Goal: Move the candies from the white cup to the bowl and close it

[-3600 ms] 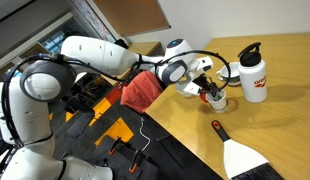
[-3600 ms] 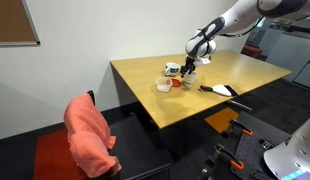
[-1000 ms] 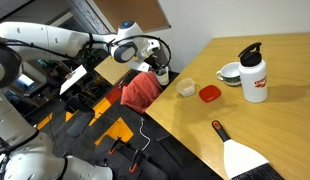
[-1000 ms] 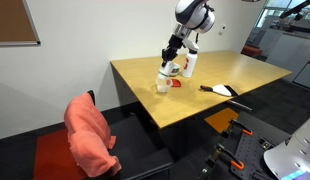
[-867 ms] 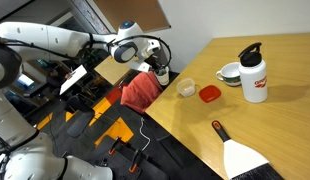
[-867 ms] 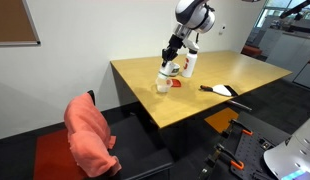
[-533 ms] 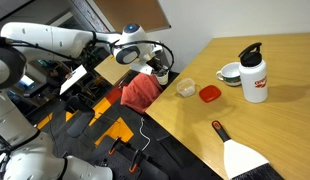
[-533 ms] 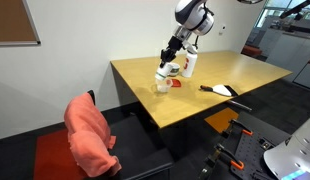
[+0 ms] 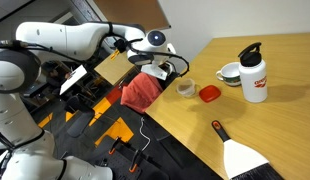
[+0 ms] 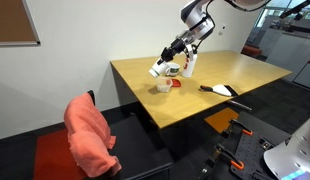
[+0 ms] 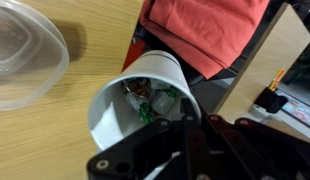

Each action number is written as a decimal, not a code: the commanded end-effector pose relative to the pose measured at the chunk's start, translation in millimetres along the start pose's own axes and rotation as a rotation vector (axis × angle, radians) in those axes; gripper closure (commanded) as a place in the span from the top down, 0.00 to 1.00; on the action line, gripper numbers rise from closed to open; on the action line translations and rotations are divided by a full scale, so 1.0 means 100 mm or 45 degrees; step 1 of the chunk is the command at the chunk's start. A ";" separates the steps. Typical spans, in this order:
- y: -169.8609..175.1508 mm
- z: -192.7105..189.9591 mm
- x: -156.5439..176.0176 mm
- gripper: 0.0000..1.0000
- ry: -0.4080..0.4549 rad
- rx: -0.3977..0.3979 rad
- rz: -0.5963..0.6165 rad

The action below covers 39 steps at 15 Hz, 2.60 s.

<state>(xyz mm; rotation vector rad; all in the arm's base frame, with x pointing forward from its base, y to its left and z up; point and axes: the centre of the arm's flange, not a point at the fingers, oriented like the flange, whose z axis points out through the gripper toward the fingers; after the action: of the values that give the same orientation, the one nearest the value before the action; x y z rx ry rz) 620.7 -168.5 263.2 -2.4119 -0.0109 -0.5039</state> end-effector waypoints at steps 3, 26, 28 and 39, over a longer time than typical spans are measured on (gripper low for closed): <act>0.40 0.02 0.12 0.01 0.015 0.346 -0.066; 1.55 0.19 -0.17 0.01 0.053 0.735 0.057; 1.67 0.26 -0.19 0.01 0.098 0.792 0.076; 1.98 0.32 -0.21 0.01 0.199 1.115 0.128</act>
<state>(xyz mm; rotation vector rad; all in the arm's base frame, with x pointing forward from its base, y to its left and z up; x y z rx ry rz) 624.9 -288.2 111.5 -1.5801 -0.0219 -0.5297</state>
